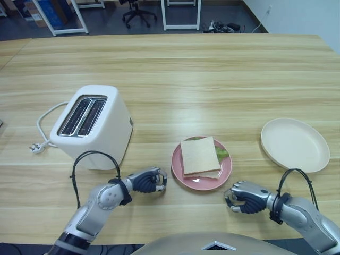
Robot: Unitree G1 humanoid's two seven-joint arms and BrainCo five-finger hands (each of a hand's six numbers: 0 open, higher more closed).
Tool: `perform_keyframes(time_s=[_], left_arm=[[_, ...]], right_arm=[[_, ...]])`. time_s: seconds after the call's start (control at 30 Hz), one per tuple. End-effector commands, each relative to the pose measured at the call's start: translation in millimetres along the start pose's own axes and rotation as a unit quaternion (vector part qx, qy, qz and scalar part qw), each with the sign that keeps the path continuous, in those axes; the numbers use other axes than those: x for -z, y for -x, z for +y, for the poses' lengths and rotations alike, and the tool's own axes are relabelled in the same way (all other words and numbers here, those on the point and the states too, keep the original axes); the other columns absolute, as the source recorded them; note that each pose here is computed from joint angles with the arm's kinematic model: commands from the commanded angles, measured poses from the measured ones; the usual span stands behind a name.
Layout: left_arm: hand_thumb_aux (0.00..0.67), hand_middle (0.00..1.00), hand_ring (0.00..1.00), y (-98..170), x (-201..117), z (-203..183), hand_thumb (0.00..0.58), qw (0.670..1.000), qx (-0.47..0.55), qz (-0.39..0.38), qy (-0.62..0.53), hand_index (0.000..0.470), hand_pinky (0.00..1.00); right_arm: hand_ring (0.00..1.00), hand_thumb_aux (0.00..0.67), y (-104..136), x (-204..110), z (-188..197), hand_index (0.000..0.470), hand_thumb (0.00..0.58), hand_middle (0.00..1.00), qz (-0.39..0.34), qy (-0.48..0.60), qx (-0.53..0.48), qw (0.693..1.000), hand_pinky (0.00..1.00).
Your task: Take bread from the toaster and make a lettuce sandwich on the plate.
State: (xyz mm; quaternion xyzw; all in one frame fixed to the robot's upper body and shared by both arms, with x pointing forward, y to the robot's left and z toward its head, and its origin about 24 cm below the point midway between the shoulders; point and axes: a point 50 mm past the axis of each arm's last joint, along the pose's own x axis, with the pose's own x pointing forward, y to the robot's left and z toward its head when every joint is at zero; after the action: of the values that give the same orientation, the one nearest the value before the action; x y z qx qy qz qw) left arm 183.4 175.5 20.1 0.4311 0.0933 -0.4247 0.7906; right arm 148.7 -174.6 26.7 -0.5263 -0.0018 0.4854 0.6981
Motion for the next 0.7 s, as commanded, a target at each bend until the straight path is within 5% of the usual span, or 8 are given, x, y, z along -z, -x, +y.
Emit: perform_keyframes(time_s=[0.03, 0.27, 0.33, 0.37, 0.43, 0.47, 0.5, 0.7], left_arm=[[0.67, 1.0, 1.0, -18.9, 27.3, -28.8, 0.58, 0.994, 0.061, 0.087, 0.009, 0.47, 1.0], [0.525, 0.97, 0.97, -49.6, 42.8, 5.1, 0.553, 0.99, 0.007, 0.131, -0.045, 0.369, 0.97], [0.342, 0.73, 0.73, -53.7, 46.9, 14.4, 0.441, 0.987, -0.017, 0.147, -0.066, 0.24, 0.73], [0.0, 0.04, 0.04, -55.3, 48.3, 19.1, 0.0, 0.985, -0.033, 0.152, -0.075, 0.0, 0.04], [0.0, 0.0, 0.0, -57.9, 48.4, 28.4, 0.0, 0.981, -0.071, 0.153, -0.092, 0.0, 0.0], [0.0, 0.0, 0.0, -56.8, 46.9, 30.9, 0.0, 0.982, -0.087, 0.144, -0.091, 0.0, 0.0], [0.0, 0.0, 0.0, -52.1, 45.2, 31.8, 0.0, 0.982, -0.104, 0.131, -0.083, 0.0, 0.0], [0.0, 0.0, 0.0, -1.7, 20.7, 41.9, 0.0, 0.96, -0.279, -0.014, 0.032, 0.0, 0.0]], right_arm=[[1.0, 0.67, -24.1, 15.8, 1.4, 0.47, 0.58, 1.0, 0.035, 0.031, 0.008, 0.999, 1.0], [1.0, 0.67, -55.3, 49.3, -52.7, 0.47, 0.58, 1.0, 0.088, 0.07, 0.176, 0.978, 1.0], [1.0, 0.67, -61.5, 54.3, -60.1, 0.47, 0.58, 1.0, 0.095, 0.083, 0.202, 0.971, 1.0], [1.0, 0.67, -63.9, 56.2, -62.4, 0.47, 0.58, 1.0, 0.099, 0.088, 0.213, 0.968, 1.0], [1.0, 0.67, -65.9, 58.8, -64.0, 0.47, 0.58, 1.0, 0.108, 0.105, 0.231, 0.961, 1.0], [0.0, 0.399, -62.5, 58.6, -64.4, 0.28, 0.485, 0.0, 0.107, 0.11, 0.249, 0.956, 0.0], [0.0, 0.005, -57.1, 57.3, -63.9, 0.004, 0.009, 0.0, 0.104, 0.105, 0.264, 0.953, 0.0], [0.0, 0.0, 15.4, 31.7, -61.3, 0.0, 0.0, 0.0, 0.067, 0.027, 0.349, 0.934, 0.0]])
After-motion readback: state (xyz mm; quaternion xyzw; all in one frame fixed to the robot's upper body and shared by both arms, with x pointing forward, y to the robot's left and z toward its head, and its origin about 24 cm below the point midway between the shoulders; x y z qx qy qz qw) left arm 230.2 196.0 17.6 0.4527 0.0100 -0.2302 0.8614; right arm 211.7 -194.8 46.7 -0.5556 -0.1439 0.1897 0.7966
